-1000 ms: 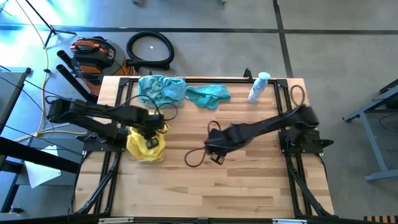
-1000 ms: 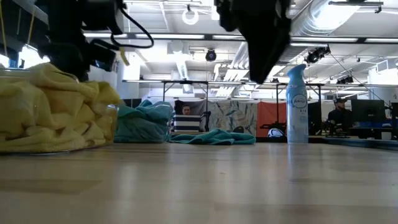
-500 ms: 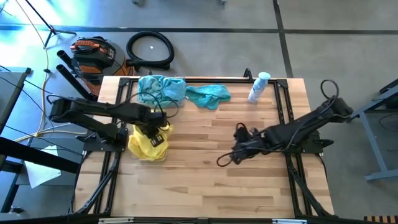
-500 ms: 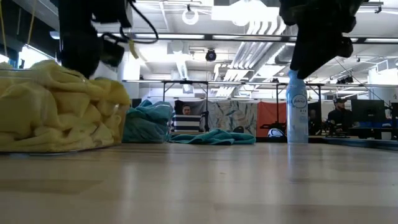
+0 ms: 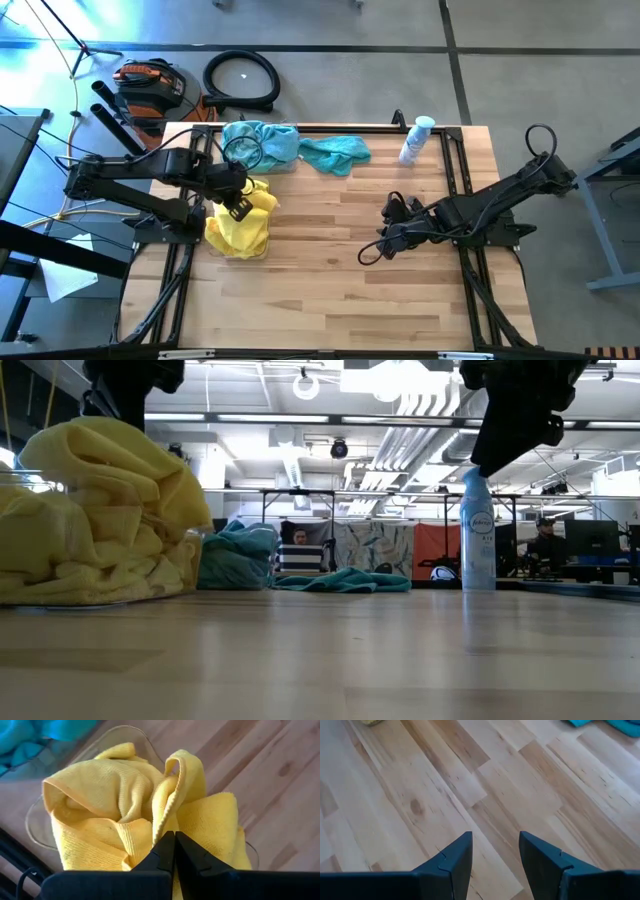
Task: Sort microfiber towel by color & place in baskets
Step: Put the yellow towel into the bottom transparent bin, then put the blue towel into the top transparent bin
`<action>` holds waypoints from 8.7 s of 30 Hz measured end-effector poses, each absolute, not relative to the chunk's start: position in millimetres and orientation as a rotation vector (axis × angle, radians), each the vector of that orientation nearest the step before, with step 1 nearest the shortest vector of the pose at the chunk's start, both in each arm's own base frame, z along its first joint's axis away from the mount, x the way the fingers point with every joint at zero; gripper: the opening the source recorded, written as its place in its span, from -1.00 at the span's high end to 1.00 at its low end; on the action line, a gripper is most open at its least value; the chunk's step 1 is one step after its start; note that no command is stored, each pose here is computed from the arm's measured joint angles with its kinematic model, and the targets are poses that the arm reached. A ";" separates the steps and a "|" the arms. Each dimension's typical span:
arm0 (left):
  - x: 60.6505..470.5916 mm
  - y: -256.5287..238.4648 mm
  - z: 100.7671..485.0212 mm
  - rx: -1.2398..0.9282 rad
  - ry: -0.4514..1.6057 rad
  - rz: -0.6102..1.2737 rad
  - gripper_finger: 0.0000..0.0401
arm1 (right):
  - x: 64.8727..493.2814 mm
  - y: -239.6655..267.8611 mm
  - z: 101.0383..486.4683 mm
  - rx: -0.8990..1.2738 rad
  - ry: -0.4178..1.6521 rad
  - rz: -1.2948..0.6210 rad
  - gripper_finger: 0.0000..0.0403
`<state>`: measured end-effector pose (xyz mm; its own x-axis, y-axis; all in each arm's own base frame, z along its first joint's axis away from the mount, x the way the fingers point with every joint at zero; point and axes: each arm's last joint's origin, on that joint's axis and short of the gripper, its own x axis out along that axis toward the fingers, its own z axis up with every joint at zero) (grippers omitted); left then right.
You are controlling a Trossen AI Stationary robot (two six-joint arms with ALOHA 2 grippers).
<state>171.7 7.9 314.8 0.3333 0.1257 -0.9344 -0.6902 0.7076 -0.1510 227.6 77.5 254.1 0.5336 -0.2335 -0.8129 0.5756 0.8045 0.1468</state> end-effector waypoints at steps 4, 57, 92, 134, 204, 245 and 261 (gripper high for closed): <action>170.2 6.0 313.5 -0.587 1.107 0.630 1.00 | 227.8 76.7 254.3 0.388 0.874 -0.507 0.23; 165.3 -33.0 226.6 -0.799 1.227 0.809 0.20 | 232.4 51.6 253.0 0.321 0.901 -0.575 0.23; 176.1 -22.3 273.4 -0.850 0.982 0.874 0.20 | 232.1 51.2 252.9 0.310 0.906 -0.576 0.23; 156.9 22.0 299.9 -0.565 0.864 0.637 0.20 | 313.7 -9.9 251.7 0.347 0.472 -0.525 0.18; 107.3 87.7 324.7 -0.156 0.762 0.768 0.20 | 482.0 -167.3 322.6 0.265 0.400 -0.518 0.99; 190.5 139.1 263.3 -0.695 0.808 0.900 0.20 | 412.7 -192.6 350.0 0.441 0.696 -0.331 -0.27; 237.1 176.7 154.1 -0.942 1.090 1.033 0.20 | 337.9 -143.8 426.1 0.261 0.762 -0.413 -0.21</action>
